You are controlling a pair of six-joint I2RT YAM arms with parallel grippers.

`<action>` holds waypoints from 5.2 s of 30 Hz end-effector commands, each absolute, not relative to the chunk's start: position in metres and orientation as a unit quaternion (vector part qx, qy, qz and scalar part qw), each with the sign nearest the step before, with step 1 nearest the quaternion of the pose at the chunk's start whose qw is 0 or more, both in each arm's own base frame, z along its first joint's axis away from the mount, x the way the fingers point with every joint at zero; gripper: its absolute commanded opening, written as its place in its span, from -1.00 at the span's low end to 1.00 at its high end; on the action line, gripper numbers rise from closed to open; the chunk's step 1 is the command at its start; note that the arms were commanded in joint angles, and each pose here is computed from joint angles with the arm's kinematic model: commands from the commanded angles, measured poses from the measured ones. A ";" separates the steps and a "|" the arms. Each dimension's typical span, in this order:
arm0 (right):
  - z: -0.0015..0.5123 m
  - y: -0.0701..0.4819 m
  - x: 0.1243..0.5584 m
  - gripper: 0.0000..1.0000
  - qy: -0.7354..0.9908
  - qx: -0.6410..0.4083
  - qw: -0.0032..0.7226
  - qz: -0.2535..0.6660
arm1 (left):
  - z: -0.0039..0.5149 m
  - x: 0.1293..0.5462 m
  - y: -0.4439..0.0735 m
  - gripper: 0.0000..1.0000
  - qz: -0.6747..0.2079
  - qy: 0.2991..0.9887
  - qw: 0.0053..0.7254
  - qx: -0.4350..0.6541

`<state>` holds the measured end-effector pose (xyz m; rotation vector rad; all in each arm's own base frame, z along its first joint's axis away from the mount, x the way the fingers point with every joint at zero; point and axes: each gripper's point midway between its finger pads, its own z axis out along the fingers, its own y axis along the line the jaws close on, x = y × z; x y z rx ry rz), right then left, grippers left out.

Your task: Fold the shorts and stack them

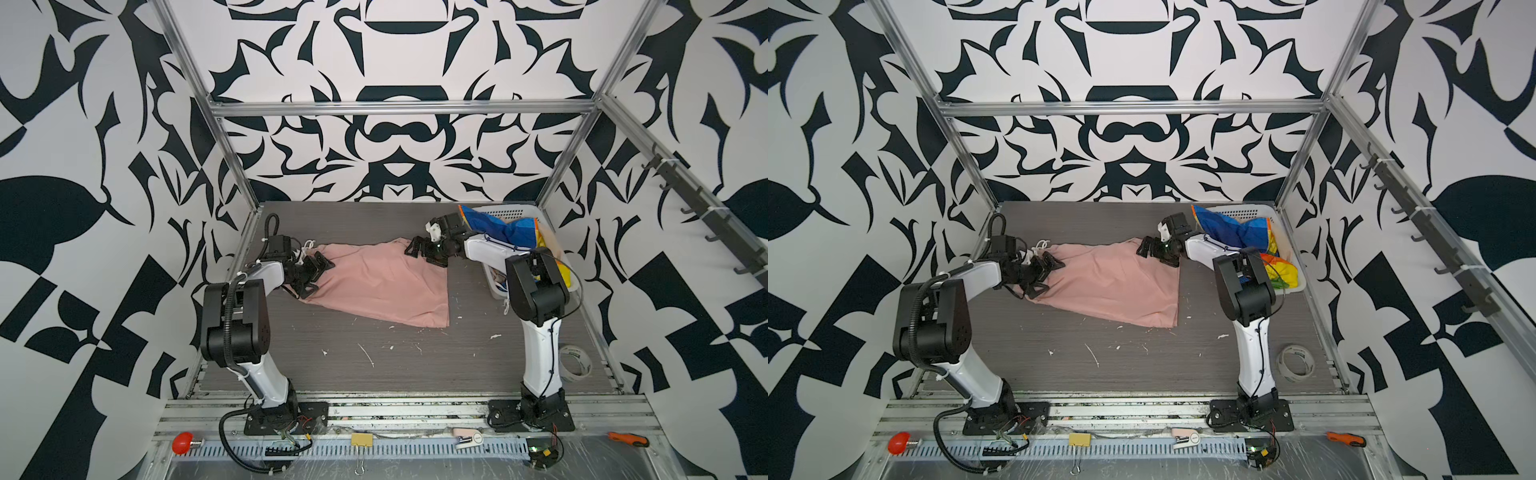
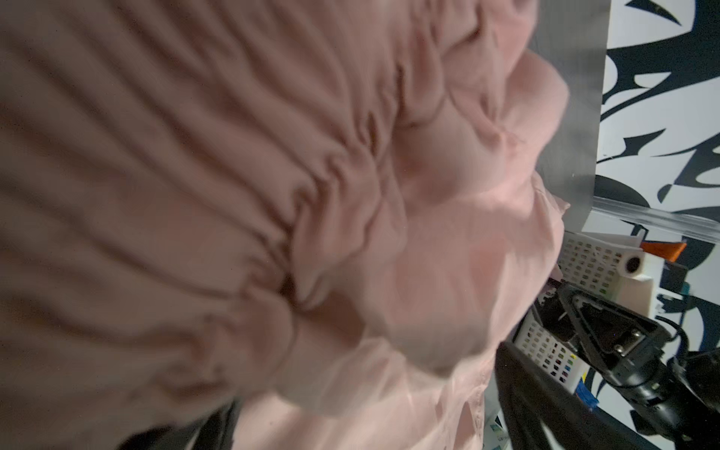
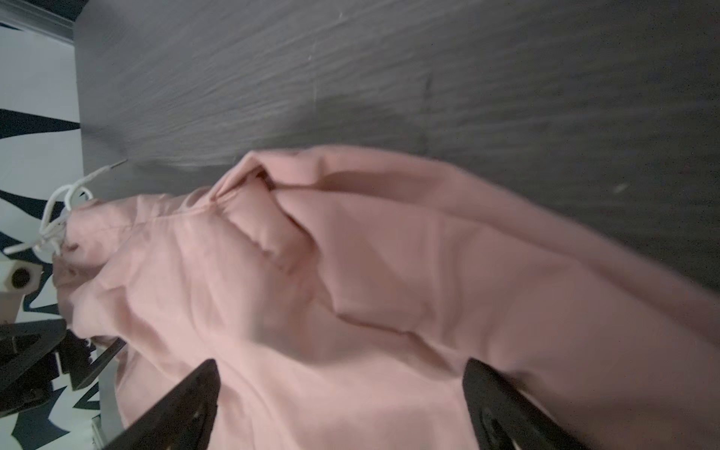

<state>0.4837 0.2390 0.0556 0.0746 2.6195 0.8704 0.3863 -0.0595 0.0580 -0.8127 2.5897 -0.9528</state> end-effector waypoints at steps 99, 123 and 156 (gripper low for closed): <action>0.046 0.226 0.373 0.94 0.939 0.006 0.138 0.315 | 0.160 0.406 -0.308 -0.92 -0.118 0.979 0.106 0.126; 0.031 0.215 0.358 0.91 0.948 0.013 0.114 0.296 | 0.167 0.430 -0.266 -0.90 -0.088 0.974 0.156 0.139; 0.101 0.212 0.350 0.89 0.929 0.004 0.161 0.333 | 0.194 0.422 -0.363 0.98 -0.261 0.933 0.180 0.171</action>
